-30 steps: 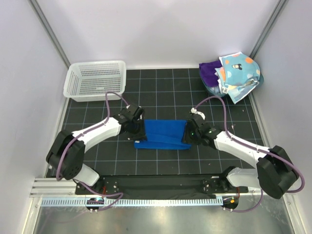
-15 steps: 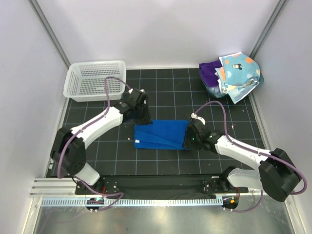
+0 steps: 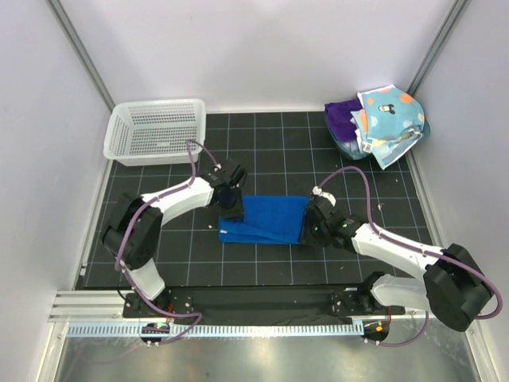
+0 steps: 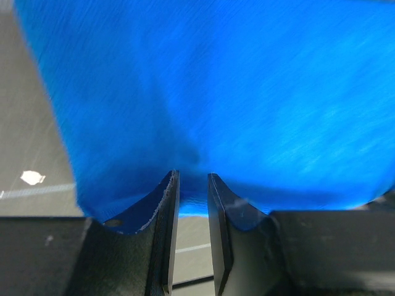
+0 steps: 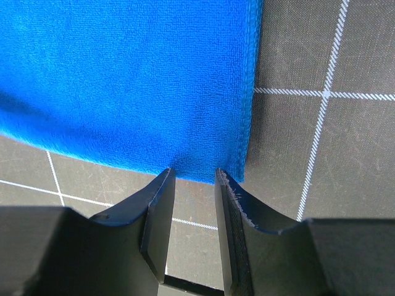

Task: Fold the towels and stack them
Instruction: Fold the towel, then neatly place the folded towel into the bin

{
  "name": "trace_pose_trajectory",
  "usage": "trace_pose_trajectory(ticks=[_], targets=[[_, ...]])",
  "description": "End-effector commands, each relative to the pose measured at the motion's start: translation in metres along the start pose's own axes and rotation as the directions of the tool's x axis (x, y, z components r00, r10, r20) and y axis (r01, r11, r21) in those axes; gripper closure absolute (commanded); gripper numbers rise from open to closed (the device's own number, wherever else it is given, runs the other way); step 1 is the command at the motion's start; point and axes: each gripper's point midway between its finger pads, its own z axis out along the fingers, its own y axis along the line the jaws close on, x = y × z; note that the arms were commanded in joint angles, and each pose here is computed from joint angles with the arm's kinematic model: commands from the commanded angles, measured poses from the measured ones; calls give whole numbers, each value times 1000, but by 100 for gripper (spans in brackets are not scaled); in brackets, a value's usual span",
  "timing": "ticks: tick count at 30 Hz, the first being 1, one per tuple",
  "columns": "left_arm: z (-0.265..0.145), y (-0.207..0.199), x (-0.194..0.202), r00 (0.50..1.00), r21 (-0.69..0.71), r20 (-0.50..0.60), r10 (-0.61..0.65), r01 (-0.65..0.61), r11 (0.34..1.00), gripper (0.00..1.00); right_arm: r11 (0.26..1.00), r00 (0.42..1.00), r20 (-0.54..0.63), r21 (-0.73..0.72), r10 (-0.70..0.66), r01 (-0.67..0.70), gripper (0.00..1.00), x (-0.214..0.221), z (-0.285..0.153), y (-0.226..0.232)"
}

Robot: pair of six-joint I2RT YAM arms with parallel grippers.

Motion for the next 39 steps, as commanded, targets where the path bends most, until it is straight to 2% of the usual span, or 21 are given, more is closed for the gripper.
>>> trace_pose_trajectory(ticks=[1, 9, 12, 15, 18, 19, 20, 24, 28, 35, 39], targets=[[-17, 11, 10, 999, 4, 29, 14, -14, 1000, 71, 999, 998, 53, -35, 22, -20, 60, -11, -3, 10], [-25, 31, 33, 999, 4, 38, -17, 17, 1000, 70, 998, 997, 70, -59, 18, -14, 61, -19, -15, 17], [-32, 35, 25, 997, -21, 80, -17, 19, 1000, 65, 998, 996, 83, -68, 13, -7, 61, -26, -24, 23], [-45, 41, 9, 987, -71, 156, -34, 46, 996, 58, 997, 994, 108, -75, 6, 2, 61, -35, -35, 28], [-59, 51, -8, 972, -113, 226, -67, 95, 989, 46, 996, 992, 125, -89, -1, 12, 60, -45, -41, 35], [-61, 53, -11, 969, -111, 233, -81, 110, 988, 38, 996, 993, 119, -83, -4, 14, 60, -45, -38, 36], [-60, 58, -18, 964, -106, 238, -121, 150, 983, 34, 995, 994, 113, -94, -6, 16, 60, -47, -37, 40], [-42, 53, -28, 969, -16, 171, -177, 183, 983, 32, 987, 993, 117, -154, -18, 36, 60, -59, -30, 66], [-22, 31, -30, 985, 110, 77, -155, 146, 983, 31, 986, 994, 97, -158, -45, 60, 60, -62, -14, 76], [-1, 51, -33, 985, 48, 50, -164, 161, 986, 29, 989, 996, 47, -128, -75, 80, 60, -52, 23, 74], [13, 61, -22, 986, 6, -7, -167, 167, 986, 29, 989, 997, 15, -126, -73, 74, 61, -40, 40, 69]])
